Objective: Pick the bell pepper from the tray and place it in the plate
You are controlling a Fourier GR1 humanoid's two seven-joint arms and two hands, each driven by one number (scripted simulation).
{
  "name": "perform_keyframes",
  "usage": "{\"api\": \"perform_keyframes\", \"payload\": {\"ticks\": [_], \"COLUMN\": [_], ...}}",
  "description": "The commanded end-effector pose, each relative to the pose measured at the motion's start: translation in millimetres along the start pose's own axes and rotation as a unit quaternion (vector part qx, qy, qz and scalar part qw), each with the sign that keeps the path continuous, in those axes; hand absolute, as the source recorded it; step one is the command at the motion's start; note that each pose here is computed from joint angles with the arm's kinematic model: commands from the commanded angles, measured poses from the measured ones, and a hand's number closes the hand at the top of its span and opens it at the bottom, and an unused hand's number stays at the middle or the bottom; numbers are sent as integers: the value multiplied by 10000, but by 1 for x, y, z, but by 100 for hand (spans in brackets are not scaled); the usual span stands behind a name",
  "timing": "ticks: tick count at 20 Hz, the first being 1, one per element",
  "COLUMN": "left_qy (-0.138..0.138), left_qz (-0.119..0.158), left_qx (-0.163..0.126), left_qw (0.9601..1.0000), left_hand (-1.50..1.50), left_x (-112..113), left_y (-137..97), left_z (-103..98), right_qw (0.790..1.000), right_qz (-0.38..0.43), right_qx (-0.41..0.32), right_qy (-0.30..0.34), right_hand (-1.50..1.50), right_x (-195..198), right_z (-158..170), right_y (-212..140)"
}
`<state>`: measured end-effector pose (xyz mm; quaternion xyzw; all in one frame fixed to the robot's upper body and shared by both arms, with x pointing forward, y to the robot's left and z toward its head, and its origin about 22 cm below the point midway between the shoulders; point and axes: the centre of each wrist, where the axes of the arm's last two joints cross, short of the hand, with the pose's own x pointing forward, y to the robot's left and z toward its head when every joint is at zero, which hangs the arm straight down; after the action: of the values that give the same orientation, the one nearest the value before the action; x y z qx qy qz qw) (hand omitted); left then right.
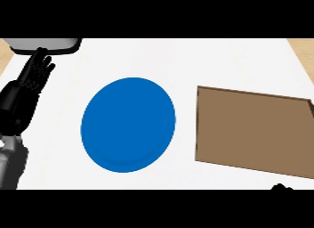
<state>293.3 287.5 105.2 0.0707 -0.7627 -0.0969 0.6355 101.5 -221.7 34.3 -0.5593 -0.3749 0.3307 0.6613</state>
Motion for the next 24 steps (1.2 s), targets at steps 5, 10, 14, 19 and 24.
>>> {"api": "perform_keyframes", "payload": {"ticks": [5, 10, 14, 19, 24], "left_qy": [21, -76, -44, -71, -48], "left_qz": [-25, 25, 69, 93, 107], "left_qx": [-13, -83, -98, -224, -350], "left_qw": [10000, 9999, 9999, 9997, 9993], "left_hand": [0, 0, 0, 0, 0], "left_x": [4, -2, 3, -5, 7], "left_y": [0, -9, -6, -6, -27], "left_z": [-11, 1, -4, 3, -10], "right_qw": [9774, 9496, 9412, 9400, 9321], "right_qz": [-1280, -2168, -2254, -2172, -2522], "right_qx": [-821, -951, -816, -694, -372], "right_qy": [-1470, -2056, -2382, -2538, -2574], "right_hand": [150, 150, 150, 150, 150], "right_x": [35, 83, 117, 157, 174], "right_z": [36, 59, 64, 70, 49], "right_y": [-50, -69, -85, -82, -76]}}
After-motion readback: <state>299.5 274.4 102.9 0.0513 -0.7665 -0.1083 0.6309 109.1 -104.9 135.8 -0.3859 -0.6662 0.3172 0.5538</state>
